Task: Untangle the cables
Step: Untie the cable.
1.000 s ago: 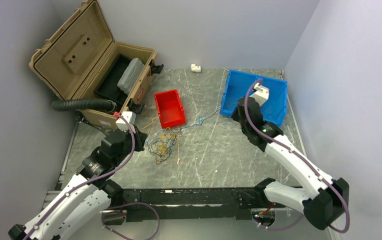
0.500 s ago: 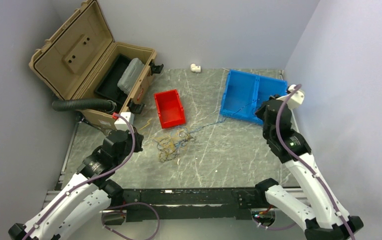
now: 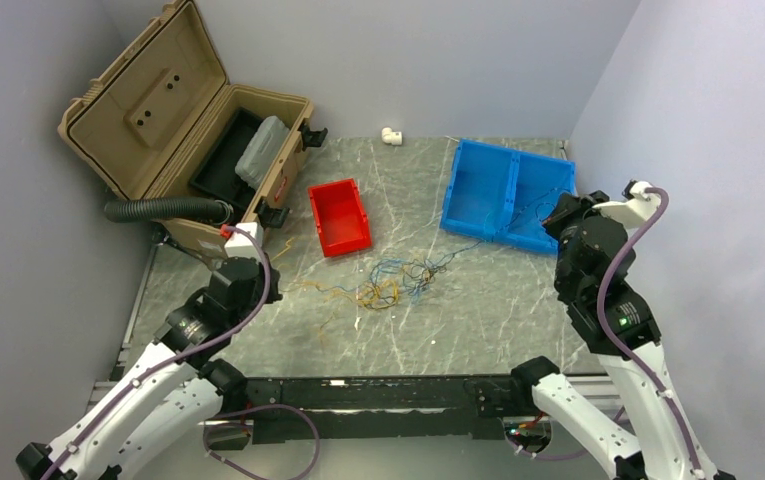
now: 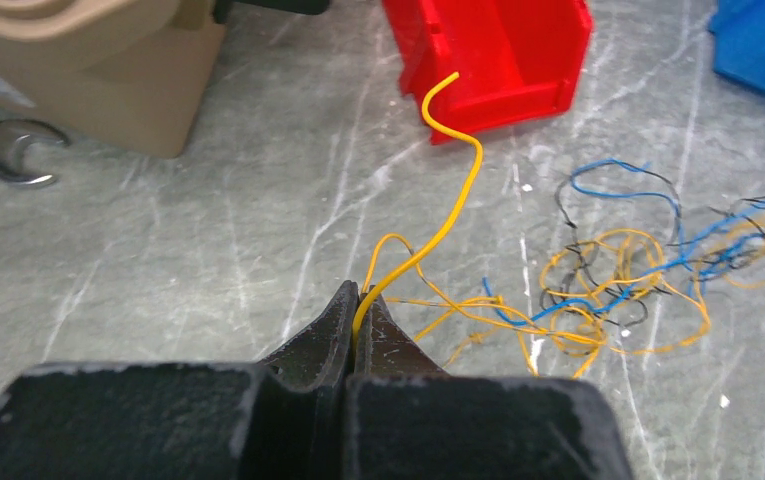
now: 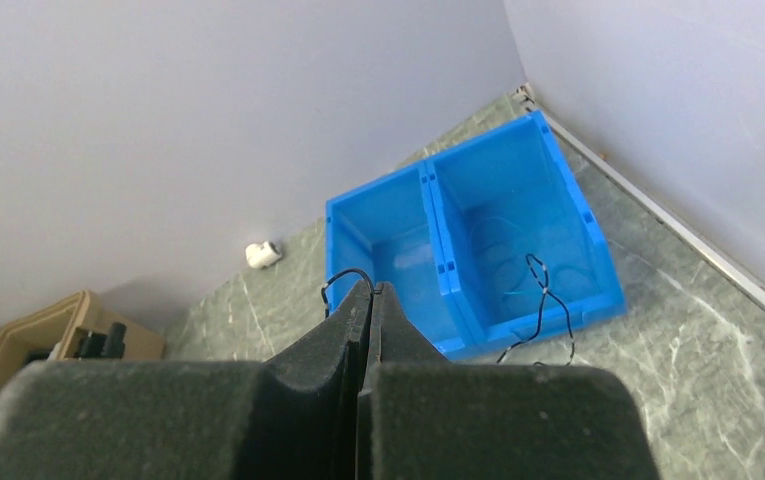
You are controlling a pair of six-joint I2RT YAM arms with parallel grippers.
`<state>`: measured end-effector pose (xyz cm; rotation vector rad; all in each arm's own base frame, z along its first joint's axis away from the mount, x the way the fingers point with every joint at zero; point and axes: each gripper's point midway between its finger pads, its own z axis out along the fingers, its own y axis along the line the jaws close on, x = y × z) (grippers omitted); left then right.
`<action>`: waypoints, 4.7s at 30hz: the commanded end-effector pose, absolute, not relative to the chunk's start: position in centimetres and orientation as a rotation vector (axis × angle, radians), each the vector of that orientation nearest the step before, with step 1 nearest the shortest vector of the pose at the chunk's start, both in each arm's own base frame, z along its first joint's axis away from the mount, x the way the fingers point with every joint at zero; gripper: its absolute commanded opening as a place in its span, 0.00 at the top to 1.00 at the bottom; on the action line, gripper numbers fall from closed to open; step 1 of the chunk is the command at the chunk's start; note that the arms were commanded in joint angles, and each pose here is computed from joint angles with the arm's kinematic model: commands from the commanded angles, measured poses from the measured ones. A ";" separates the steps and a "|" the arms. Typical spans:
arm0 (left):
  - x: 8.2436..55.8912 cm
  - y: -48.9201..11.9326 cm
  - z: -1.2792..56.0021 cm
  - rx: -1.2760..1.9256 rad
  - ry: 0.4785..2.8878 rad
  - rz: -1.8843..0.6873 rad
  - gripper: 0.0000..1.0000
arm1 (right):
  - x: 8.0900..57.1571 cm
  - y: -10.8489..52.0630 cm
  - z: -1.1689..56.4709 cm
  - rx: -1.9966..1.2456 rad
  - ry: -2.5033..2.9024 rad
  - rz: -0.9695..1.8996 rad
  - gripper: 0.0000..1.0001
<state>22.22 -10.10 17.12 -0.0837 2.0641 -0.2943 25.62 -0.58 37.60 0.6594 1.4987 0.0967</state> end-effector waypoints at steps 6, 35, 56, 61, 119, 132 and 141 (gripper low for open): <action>22.4 -7.1 19.4 -0.235 2.026 -0.158 1.00 | 24.9 -0.5 40.5 0.612 1.444 0.134 1.00; 21.8 -21.5 25.4 0.420 1.738 -0.862 0.15 | 25.1 8.0 46.7 0.164 1.478 0.477 1.00; 22.3 -29.6 29.6 0.548 1.547 -1.113 0.18 | 24.7 13.5 51.7 -0.016 1.441 0.755 1.00; 21.8 -32.3 31.1 0.630 1.486 -1.187 0.22 | 24.8 14.2 51.6 -0.027 1.446 0.794 1.00; 20.9 -27.7 14.7 0.467 2.031 -0.808 1.00 | 20.6 0.1 59.0 0.443 1.084 0.341 1.00; 21.0 -12.9 22.4 0.095 1.968 -0.345 1.00 | 25.3 1.9 45.7 0.461 1.435 0.230 1.00; 20.9 -14.9 21.5 0.148 1.993 -0.428 1.00 | 27.1 7.7 43.4 0.238 1.578 0.416 1.00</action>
